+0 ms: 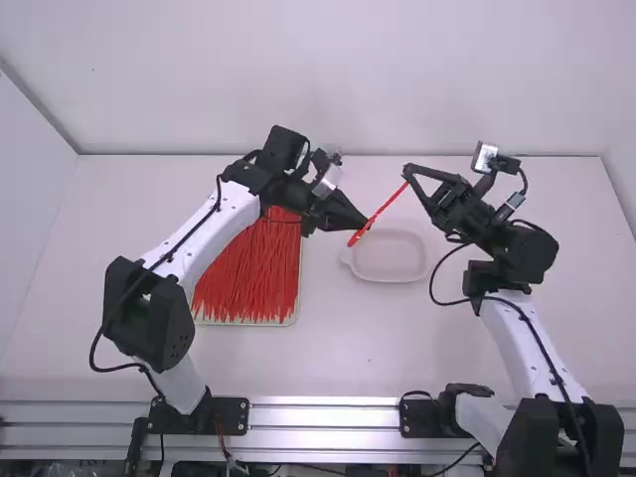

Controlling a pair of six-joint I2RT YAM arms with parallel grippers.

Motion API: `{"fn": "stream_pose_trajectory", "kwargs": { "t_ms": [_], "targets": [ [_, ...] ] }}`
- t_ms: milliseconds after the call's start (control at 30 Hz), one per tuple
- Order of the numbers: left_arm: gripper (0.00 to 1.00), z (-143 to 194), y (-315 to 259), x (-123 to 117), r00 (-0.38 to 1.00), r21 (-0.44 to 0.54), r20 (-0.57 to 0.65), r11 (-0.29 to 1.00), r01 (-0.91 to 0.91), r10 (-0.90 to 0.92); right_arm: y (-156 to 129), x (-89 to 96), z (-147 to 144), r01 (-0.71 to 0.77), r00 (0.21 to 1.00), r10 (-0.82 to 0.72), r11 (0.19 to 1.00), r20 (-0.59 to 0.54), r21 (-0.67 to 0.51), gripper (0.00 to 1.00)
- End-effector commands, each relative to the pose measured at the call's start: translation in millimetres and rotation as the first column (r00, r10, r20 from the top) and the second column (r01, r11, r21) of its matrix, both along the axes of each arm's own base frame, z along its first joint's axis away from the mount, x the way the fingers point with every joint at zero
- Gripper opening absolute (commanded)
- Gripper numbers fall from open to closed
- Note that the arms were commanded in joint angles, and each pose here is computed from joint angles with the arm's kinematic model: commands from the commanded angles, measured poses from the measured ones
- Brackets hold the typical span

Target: Fasten the cable tie

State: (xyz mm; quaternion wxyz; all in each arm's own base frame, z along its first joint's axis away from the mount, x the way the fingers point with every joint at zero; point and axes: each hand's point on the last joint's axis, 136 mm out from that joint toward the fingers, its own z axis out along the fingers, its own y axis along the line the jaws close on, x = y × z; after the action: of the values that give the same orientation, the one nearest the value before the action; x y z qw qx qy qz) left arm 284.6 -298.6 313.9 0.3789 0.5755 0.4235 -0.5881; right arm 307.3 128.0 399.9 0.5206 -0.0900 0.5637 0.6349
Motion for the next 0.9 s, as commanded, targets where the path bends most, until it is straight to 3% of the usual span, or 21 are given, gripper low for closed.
{"fn": "stream_pose_trajectory", "kwargs": {
  "t_ms": [0,400,667,700,733,767,833,867],
  "targets": [
    [0.02,-6.0,6.3,-1.5,0.996,-0.021,0.092,1.000,-0.018,0.019,-25.9,4.1,28.3,0.099,0.994,-0.103,0.991,0.041,0.088,0.00],
    [0.02,-27.5,7.6,-5.2,0.998,-0.006,0.059,1.000,-0.018,0.018,-60.2,3.2,43.3,0.169,0.983,-0.177,0.977,0.057,0.131,0.00],
    [0.02,-25.9,8.4,-2.3,0.997,-0.013,0.070,1.000,-0.022,0.023,-58.0,2.3,43.7,0.160,0.984,-0.169,0.979,0.060,0.126,0.01],
    [0.01,-25.2,9.4,-0.7,0.997,-0.016,0.071,1.000,-0.025,0.026,-54.7,1.4,43.7,0.149,0.986,-0.158,0.981,0.060,0.125,0.21],
    [0.02,-24.7,9.7,-0.6,0.997,-0.019,0.073,1.000,-0.024,0.026,-53.8,1.2,43.6,0.146,0.986,-0.155,0.981,0.060,0.125,0.24],
    [0.02,-22.8,12.3,1.3,0.997,-0.031,0.076,0.999,-0.027,0.029,-50.1,0.3,43.4,0.135,0.988,-0.143,0.983,0.060,0.123,0.39],
    [0.02,-18.7,16.6,4.5,0.996,-0.056,0.088,0.998,-0.027,0.032,-42.7,-2.5,41.7,0.120,0.988,-0.128,0.988,0.088,0.093,0.52],
    [0.02,-18.6,17.0,4.9,0.995,-0.056,0.089,0.998,-0.029,0.033,-42.2,-2.7,41.4,0.118,0.988,-0.126,0.989,0.089,0.091,0.53]
  ]
}}
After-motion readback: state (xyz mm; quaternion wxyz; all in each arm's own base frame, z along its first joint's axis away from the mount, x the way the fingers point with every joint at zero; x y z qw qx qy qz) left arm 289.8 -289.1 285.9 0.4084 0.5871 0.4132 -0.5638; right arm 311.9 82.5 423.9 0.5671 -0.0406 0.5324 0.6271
